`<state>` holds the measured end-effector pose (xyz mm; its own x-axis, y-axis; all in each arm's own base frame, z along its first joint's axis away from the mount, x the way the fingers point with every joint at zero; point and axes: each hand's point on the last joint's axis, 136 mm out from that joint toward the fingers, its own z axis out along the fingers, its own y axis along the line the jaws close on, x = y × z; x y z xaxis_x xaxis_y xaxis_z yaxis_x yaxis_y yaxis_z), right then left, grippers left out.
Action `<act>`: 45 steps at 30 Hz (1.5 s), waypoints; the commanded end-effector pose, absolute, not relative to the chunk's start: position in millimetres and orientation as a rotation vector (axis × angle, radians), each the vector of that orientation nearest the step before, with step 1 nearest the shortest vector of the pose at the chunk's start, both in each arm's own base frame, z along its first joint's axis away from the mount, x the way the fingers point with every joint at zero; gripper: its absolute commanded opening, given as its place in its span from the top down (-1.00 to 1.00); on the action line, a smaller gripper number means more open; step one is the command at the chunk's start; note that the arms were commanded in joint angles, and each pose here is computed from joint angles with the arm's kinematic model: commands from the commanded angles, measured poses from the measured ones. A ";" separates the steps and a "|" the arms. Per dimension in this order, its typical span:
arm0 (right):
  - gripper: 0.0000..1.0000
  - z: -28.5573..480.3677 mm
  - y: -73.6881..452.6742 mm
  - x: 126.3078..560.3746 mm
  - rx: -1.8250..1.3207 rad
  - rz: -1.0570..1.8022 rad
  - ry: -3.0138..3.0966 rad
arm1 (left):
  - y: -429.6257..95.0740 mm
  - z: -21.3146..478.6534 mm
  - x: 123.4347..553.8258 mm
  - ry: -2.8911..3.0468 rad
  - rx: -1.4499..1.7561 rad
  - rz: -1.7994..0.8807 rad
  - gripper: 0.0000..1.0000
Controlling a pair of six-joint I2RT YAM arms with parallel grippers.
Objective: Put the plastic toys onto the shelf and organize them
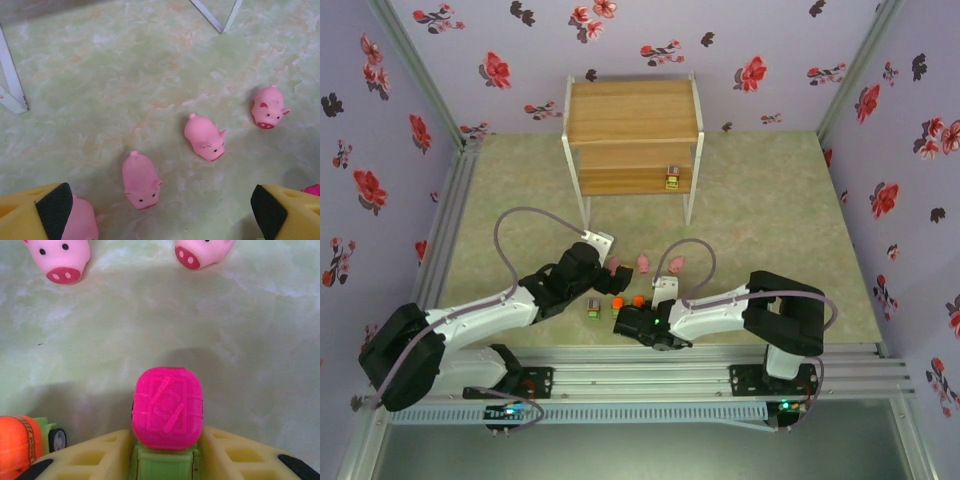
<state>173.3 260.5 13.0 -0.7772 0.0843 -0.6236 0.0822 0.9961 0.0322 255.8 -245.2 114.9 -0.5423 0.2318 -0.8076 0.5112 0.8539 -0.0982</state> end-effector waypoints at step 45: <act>0.81 141.3 233.6 222.9 0.089 -0.009 2.233 | -251.3 126.6 263.3 2.134 0.510 -0.432 -0.92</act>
<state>215.2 239.4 121.3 -0.6550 0.0887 -0.7504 0.0700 0.9959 0.0567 256.9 -246.6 115.9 -0.5435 0.2281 -0.8078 0.5094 0.8546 -0.1013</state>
